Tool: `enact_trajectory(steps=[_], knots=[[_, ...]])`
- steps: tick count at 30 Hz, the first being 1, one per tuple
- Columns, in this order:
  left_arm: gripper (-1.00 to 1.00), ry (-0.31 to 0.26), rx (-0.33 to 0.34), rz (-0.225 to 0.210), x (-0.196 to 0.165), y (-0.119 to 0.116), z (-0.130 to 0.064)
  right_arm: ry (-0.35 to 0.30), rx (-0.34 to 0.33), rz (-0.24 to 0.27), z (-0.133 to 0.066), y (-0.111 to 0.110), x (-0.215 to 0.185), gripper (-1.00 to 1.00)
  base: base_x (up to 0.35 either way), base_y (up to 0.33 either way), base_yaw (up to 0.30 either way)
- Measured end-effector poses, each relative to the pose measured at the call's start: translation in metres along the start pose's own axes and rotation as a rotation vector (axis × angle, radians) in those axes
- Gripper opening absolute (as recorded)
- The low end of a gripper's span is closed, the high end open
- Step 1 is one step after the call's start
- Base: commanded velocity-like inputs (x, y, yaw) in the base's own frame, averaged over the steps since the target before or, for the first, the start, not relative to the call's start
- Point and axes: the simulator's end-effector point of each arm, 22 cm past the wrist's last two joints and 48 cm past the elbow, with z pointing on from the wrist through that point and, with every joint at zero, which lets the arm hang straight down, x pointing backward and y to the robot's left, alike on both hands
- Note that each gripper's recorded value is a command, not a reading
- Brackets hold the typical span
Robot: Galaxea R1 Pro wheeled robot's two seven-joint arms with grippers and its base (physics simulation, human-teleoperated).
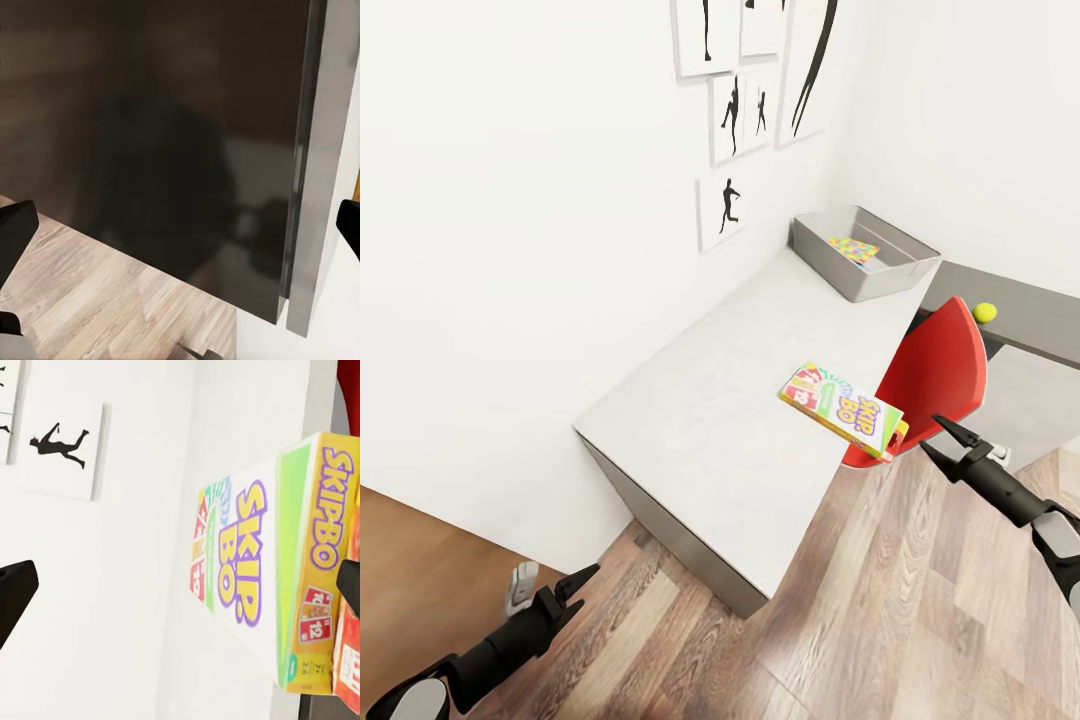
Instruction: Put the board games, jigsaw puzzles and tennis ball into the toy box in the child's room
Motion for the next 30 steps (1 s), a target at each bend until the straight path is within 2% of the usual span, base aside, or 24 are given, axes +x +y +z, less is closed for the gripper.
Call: enact_trajectory(steps=[22, 30], knots=[[1.00, 0.006, 0.002, 0.005, 0.002, -0.001, 0.001, -0.007, 0.039, 0.043, -0.001, -0.017, 0.009, 1.00, 0.000, 0.000, 0.000], [1.00, 0.006, 0.002, 0.006, 0.002, -0.002, 0.001, -0.021, 0.068, 0.076, -0.004, -0.030, 0.013, 1.00, 0.000, 0.000, 0.000]])
